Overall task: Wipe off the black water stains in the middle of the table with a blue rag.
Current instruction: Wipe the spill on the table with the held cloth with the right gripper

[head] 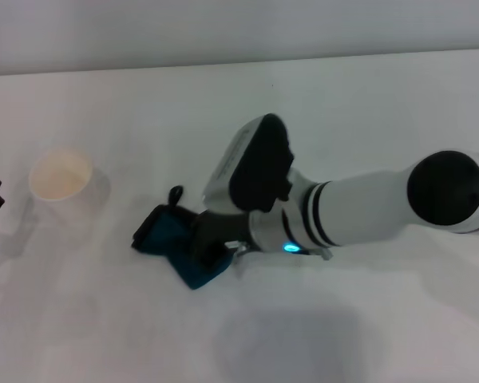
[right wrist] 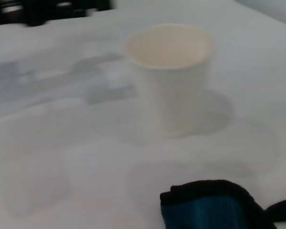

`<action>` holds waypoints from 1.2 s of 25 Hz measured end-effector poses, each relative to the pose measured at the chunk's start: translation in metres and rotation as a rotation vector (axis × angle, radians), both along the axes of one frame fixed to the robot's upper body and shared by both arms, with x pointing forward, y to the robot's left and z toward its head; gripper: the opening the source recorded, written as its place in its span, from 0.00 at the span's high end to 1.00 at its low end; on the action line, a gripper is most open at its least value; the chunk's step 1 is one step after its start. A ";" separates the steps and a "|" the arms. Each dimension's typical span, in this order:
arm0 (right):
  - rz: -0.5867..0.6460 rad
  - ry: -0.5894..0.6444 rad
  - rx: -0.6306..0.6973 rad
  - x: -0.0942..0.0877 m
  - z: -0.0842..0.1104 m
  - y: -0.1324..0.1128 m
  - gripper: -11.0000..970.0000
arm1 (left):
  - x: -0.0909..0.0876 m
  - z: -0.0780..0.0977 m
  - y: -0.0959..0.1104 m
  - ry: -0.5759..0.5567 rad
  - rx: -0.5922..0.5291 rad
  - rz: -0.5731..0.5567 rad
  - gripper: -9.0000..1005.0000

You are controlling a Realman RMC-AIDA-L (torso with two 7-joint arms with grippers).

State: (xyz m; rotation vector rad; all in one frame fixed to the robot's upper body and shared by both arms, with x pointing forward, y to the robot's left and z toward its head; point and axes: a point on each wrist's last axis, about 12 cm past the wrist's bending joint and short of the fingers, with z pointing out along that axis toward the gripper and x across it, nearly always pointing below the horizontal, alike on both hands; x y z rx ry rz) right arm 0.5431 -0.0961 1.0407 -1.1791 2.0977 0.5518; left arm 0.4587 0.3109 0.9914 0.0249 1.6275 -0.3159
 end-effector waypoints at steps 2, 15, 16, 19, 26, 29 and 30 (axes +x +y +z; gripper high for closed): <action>0.005 -0.016 0.005 0.001 0.003 0.003 0.90 | 0.000 0.000 -0.001 0.000 -0.002 0.000 0.11; -0.244 -0.117 -0.018 0.045 0.003 -0.040 0.90 | -0.003 -0.001 -0.001 0.007 -0.027 0.004 0.11; -0.274 -0.086 -0.014 0.046 0.000 -0.050 0.90 | -0.003 -0.001 -0.001 0.008 -0.033 0.004 0.11; -0.271 -0.041 -0.012 0.042 -0.003 -0.056 0.90 | -0.003 -0.001 -0.001 0.009 -0.042 0.004 0.11; -0.080 0.105 0.015 0.013 -0.005 -0.053 0.90 | -0.004 -0.001 -0.002 0.016 -0.076 0.005 0.11; -0.018 0.181 0.029 -0.001 -0.006 -0.051 0.90 | -0.003 -0.001 -0.002 0.015 -0.076 0.004 0.11; -0.004 0.203 0.033 -0.004 -0.006 -0.050 0.90 | -0.003 -0.001 -0.002 0.014 -0.077 0.003 0.11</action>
